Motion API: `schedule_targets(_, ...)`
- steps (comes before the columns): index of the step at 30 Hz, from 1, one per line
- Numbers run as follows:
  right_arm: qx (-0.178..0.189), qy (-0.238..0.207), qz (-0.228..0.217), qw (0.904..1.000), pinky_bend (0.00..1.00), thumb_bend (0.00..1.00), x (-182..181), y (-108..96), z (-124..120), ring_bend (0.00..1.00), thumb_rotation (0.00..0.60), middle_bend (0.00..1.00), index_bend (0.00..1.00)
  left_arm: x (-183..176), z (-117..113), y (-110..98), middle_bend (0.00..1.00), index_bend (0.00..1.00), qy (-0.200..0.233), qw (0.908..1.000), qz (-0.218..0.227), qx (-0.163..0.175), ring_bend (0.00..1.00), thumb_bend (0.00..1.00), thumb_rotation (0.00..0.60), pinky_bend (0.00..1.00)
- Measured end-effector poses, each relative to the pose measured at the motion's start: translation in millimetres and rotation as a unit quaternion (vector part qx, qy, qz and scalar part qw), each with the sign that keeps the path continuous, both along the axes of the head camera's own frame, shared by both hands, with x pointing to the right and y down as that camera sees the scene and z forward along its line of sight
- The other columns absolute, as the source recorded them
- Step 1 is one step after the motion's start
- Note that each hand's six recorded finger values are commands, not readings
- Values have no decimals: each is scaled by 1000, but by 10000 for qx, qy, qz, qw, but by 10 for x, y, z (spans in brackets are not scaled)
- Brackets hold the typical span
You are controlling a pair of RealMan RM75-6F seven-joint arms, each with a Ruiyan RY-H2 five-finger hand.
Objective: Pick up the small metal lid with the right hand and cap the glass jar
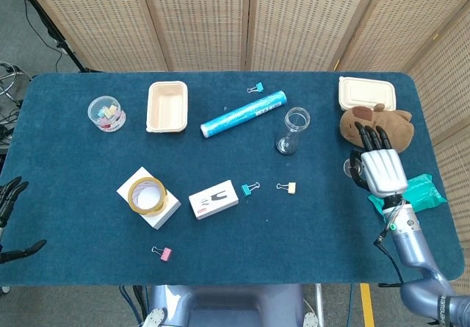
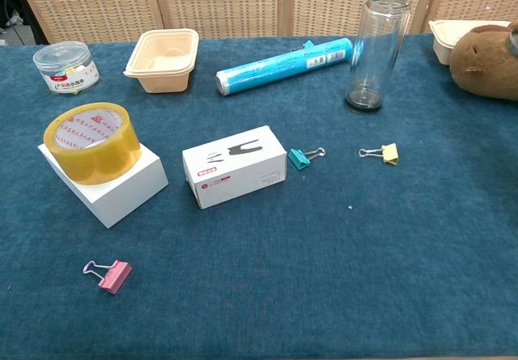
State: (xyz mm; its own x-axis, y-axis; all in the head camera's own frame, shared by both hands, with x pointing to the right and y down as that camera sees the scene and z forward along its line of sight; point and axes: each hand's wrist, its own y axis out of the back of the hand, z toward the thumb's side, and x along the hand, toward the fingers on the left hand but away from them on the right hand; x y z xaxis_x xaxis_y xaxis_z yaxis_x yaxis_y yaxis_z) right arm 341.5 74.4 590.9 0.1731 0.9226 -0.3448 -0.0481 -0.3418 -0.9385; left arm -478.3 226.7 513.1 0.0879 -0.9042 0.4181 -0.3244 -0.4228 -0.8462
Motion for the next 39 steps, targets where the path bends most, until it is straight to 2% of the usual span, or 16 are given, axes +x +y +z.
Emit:
schedule_targets(3, 173, 13, -8, 9998, 0, 615, -91, -262, -221, 0, 600, 0, 629, 0, -3, 1, 0, 0, 10, 10000, 8, 2, 0, 0, 600, 0)
schedule_targets(7, 237, -59, -12, 9997, 0, 614, -276, -541, -363, 0, 600, 0, 637, 0, -1, -2, 0, 0, 14, 10000, 21, -3, 0, 0, 600, 0)
schedule_targets(13, 107, -122, -91, 9998, 0, 629, -605, -851, -367, 0, 600, 0, 639, 32, 26, 12, 0, 0, -3, 9999, 107, -56, 0, 0, 600, 0)
schedule_targets(20, -73, -88, -178, 9998, 0, 651, -990, -1142, -214, 0, 600, 0, 640, 15, 70, -15, 0, 0, -33, 9999, 50, -133, 0, 0, 600, 0)
schedule_targets(30, -248, 29, -221, 9994, 0, 662, -1342, -1359, 5, 0, 600, 0, 640, -19, 126, -71, 0, 0, -65, 9997, -36, -233, 0, 0, 600, 0)
schedule_targets(39, -387, 277, -247, 9986, 0, 667, -1388, -1372, 222, 0, 600, 0, 641, -57, 151, -114, 0, 0, -66, 9995, -116, -283, 0, 0, 600, 0)
